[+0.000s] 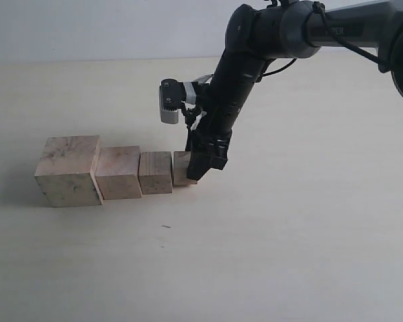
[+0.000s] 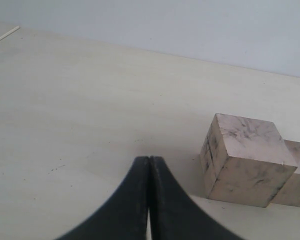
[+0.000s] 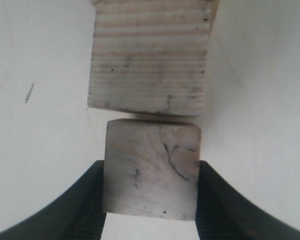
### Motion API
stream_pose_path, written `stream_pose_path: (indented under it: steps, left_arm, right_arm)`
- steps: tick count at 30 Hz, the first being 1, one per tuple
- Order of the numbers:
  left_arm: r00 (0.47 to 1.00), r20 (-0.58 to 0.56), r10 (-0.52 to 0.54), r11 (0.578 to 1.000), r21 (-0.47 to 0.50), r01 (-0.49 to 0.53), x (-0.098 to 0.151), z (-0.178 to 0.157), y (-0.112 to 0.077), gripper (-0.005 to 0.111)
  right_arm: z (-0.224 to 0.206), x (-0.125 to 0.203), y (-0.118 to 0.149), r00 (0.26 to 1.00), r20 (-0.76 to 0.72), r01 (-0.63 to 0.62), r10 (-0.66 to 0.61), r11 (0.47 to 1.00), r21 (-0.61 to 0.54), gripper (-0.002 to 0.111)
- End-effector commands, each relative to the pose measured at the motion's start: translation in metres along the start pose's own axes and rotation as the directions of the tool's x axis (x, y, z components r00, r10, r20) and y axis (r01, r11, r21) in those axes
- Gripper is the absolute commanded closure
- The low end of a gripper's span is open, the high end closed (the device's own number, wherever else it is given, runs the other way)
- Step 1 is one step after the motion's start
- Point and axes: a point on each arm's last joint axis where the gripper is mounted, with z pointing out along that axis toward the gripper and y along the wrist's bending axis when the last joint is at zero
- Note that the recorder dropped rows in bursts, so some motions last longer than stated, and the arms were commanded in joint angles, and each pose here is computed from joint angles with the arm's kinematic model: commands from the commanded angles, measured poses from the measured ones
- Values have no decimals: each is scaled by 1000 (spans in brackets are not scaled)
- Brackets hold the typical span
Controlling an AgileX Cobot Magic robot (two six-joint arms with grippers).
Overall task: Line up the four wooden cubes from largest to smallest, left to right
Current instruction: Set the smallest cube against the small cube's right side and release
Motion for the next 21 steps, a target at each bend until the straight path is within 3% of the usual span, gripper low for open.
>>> stream_pose_path:
  steps: [1,7,21]
  left_arm:
    - [1000,10,-3,1000,10,3,-1,0,-1,107]
    - [1000,10,-1,1000,10,1,-1,0,-1,107]
    - [1000,10,-1,1000,10,1,-1,0,-1,107]
  right_arm:
    - [-2,1,-1,1000,-10,11,-11,1000,16,66]
    - [-2,0,-1,1000,0,5,-5,1000,17,55]
    - [-9,-3,1,999,7,-40,40,999,28,55]
